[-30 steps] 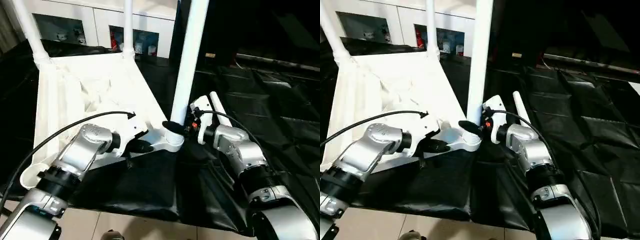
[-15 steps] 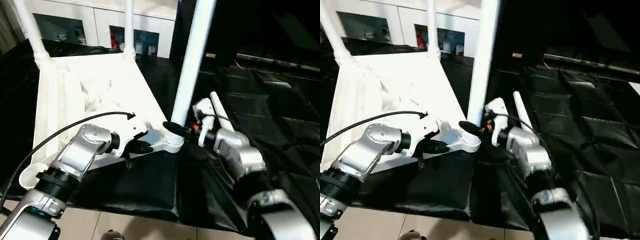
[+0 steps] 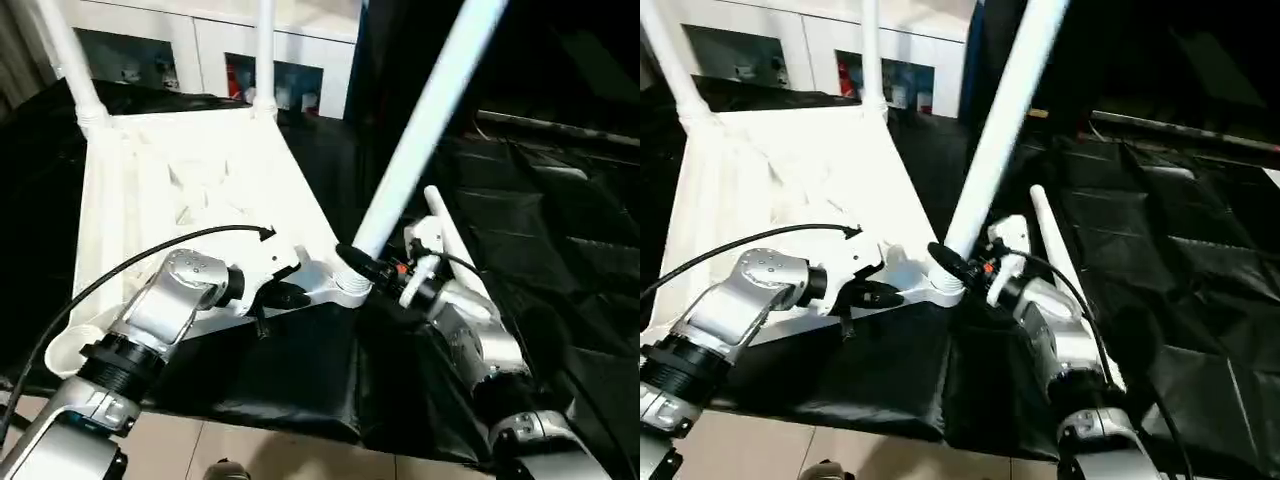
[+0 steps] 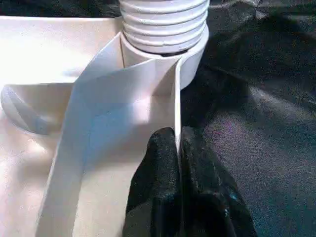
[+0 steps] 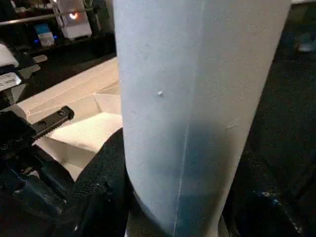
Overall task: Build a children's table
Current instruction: Insert table leg to table base
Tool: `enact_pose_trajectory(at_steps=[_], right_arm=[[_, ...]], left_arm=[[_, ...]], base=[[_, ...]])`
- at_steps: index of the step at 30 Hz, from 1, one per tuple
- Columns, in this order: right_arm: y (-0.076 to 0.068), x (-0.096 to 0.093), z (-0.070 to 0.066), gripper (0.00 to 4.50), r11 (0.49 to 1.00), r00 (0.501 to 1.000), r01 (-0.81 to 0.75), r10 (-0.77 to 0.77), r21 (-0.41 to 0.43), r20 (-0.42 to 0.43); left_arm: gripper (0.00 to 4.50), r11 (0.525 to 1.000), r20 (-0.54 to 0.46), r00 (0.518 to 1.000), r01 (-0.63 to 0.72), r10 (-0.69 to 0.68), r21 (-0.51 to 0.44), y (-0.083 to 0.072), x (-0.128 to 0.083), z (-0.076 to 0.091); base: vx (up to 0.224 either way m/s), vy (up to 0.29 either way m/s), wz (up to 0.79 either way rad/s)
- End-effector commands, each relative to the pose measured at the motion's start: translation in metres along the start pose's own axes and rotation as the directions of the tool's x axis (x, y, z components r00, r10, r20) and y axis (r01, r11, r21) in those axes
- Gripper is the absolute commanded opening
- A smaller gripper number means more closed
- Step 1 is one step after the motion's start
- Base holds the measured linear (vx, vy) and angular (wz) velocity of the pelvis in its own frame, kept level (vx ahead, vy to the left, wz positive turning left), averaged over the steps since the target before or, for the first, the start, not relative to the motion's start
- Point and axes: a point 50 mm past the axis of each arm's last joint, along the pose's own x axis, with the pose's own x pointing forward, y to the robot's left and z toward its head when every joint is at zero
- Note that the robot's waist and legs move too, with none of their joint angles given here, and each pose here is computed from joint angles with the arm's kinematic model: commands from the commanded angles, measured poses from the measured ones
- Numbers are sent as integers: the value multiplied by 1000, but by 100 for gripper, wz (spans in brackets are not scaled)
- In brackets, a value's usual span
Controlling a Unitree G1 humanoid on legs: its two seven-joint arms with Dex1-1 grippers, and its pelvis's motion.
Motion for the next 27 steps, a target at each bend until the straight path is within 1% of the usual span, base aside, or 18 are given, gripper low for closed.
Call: enact_pose_trajectory(at_steps=[1,5,7,11,12,16,22,23,27], right_arm=[[-9,-24,-27,191,995,992,85,-80,54,-96],[-6,-29,-32,191,996,993,78,-73,43,-94],[-7,-32,-32,191,995,993,86,-82,49,-83],[-6,-34,-33,191,997,993,74,-70,37,-94],[-3,-34,-34,191,999,992,31,-30,8,-123],[3,-29,-30,191,998,982,-60,54,-26,-178],[8,-19,-27,191,988,961,-152,140,-33,-240],[8,-14,-25,191,981,944,-193,175,-36,-280],[7,-10,-22,191,977,933,-212,190,-38,-305]], left_arm=[[0,998,61,998,14,-18,59,2,-1,18],[0,998,63,998,5,-9,59,4,0,19],[0,998,60,998,2,-6,61,5,0,19],[0,998,60,998,1,-4,61,6,0,20],[0,998,58,998,1,-5,65,6,0,20],[0,997,47,999,-1,-2,75,7,0,18],[0,997,42,999,8,-11,79,5,1,16],[0,996,40,999,23,-26,83,3,1,16],[0,995,39,998,36,-40,88,2,1,16]], base=[[0,0,0],[0,0,0],[0,0,0],[0,0,0],[0,0,0],[0,0,0],[0,0,0],[0,0,0],[0,0,0]])
